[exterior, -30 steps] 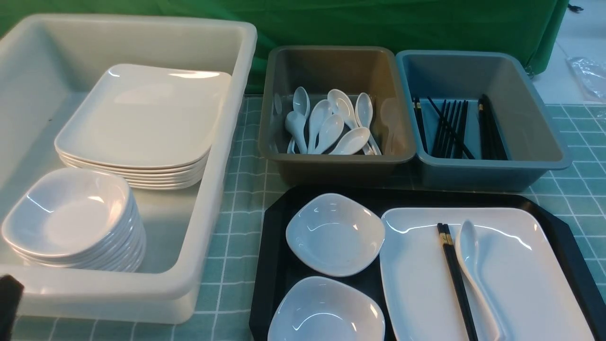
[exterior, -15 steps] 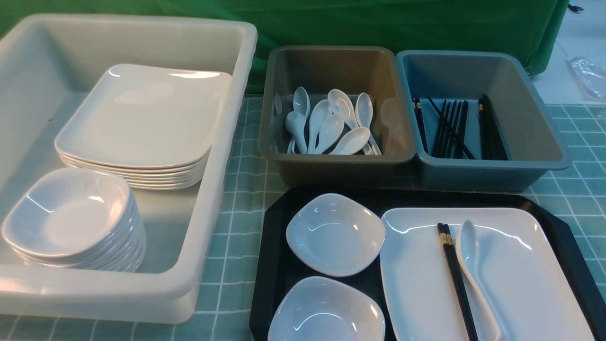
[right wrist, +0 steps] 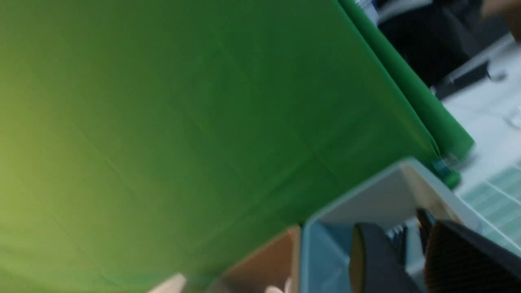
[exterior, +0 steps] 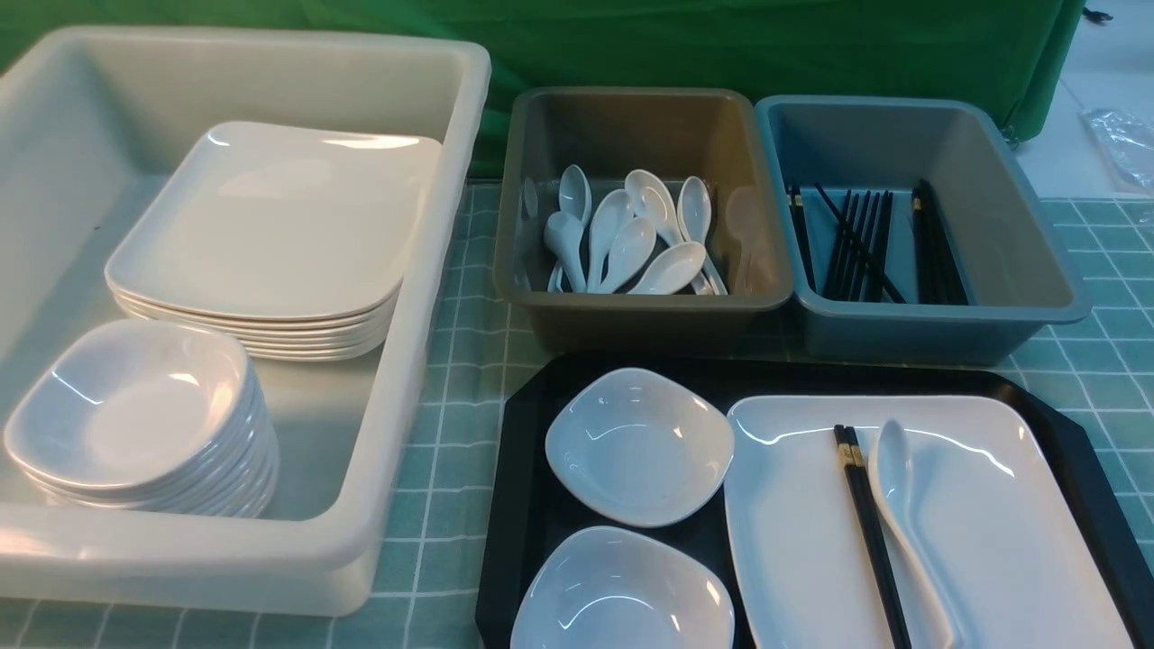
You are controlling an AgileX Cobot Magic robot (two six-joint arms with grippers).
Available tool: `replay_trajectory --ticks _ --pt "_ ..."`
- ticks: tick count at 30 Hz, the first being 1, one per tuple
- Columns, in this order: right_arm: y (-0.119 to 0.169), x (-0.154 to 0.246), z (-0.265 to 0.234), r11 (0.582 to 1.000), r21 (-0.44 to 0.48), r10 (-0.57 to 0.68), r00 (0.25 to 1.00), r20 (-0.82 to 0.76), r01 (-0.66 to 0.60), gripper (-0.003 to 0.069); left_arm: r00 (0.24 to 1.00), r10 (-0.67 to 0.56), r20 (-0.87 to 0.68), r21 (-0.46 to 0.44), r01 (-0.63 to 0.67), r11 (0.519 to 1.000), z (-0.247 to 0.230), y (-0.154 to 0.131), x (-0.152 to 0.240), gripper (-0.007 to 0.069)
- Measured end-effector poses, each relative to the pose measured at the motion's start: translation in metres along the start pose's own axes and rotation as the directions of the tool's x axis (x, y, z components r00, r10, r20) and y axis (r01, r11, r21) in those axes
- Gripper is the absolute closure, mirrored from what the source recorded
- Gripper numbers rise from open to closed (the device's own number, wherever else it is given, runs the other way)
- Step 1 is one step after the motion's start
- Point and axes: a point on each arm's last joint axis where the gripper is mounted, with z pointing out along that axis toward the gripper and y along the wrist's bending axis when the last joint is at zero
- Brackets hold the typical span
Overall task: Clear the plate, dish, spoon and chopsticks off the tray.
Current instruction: Use the right arm to grab a soup spoon from the plate
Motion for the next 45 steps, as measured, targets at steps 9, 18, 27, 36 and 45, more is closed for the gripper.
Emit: replay_trajectory --ticks 9,18,27,36,45 --pt "0.069 -0.07 0.042 0.929 -0.029 -0.321 0.762 -0.563 0.37 0.0635 0.796 0.168 -0.581 0.2 -0.06 0.978 0.098 -0.009 0.027 0.0622" --pt "0.068 -0.042 0.138 0.829 -0.168 -0.275 0.127 -0.953 0.533 0.0639 0.629 0.375 -0.682 0.345 -0.176 0.922 0.114 -0.059 0.069 0.0625" --pt "0.04 0.071 0.187 0.845 -0.267 -0.177 -0.227 -0.957 0.464 0.0325 0.593 0.423 -0.685 0.414 -0.161 0.896 0.12 -0.093 0.094 0.0625" --pt "0.018 0.126 0.199 0.844 -0.275 -0.141 -0.305 -0.942 0.461 0.019 0.587 0.437 -0.681 0.407 -0.193 0.893 0.121 -0.09 0.094 0.0625" --pt "0.002 0.15 0.201 0.843 -0.271 -0.11 -0.345 -0.932 0.465 0.0345 0.587 0.441 -0.679 0.407 -0.2 0.892 0.121 -0.09 0.093 0.0623"
